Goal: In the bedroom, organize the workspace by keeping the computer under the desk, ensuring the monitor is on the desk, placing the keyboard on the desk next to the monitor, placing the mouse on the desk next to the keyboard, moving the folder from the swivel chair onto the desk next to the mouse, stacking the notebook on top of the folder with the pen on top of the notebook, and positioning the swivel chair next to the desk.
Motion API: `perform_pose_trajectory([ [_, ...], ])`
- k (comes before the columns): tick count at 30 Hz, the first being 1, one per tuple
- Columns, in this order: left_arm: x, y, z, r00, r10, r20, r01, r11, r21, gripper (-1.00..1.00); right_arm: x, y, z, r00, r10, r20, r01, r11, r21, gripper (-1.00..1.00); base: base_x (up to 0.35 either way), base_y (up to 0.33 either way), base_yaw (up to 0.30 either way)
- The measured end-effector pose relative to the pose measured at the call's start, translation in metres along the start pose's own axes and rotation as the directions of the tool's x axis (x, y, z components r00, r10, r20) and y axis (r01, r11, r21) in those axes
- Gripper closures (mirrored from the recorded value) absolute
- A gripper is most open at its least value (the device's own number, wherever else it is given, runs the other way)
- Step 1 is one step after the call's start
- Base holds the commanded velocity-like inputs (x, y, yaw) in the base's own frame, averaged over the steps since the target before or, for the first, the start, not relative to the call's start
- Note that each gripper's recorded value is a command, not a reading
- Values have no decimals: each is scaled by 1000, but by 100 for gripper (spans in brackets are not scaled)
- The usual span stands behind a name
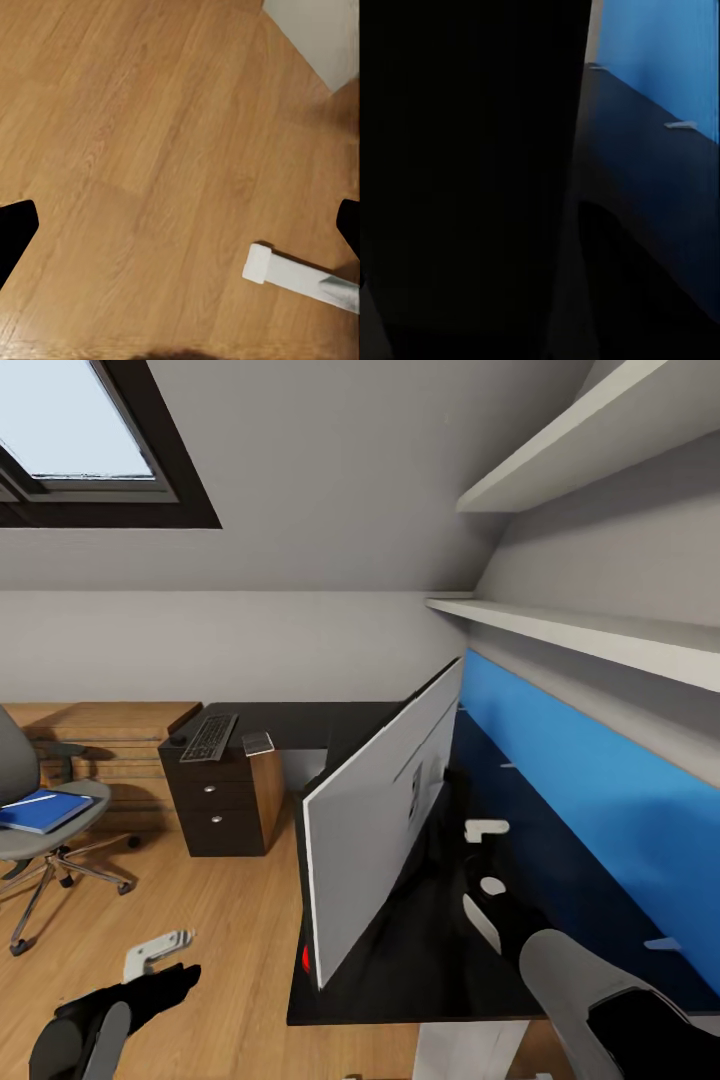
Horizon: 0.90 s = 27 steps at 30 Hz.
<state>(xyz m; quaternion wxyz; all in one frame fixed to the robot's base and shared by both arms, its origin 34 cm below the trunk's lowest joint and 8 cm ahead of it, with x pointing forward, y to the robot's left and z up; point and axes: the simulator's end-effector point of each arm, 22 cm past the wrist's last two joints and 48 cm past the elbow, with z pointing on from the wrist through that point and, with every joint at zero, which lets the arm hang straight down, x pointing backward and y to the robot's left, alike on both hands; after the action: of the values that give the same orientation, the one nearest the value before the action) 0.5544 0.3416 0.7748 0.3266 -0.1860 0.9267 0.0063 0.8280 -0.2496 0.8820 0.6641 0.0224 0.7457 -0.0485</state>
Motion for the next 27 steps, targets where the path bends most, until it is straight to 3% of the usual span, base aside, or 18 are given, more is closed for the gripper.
perform_pose_trajectory([
  [5,2,-16,-3,998,-29,-53,33,997,68,-100,-3,-3,1,1000,-4,10,4,1000,7,100,0,0,0],
  [20,-1,-15,-4,998,-40,-46,43,997,68,-100,-5,-3,0,1000,-2,12,2,1000,8,100,0,-2,-54],
  [27,-3,-15,-4,998,-43,-37,45,997,69,-100,-6,1,-1,1000,-8,14,8,1000,1,100,0,-206,-15],
])
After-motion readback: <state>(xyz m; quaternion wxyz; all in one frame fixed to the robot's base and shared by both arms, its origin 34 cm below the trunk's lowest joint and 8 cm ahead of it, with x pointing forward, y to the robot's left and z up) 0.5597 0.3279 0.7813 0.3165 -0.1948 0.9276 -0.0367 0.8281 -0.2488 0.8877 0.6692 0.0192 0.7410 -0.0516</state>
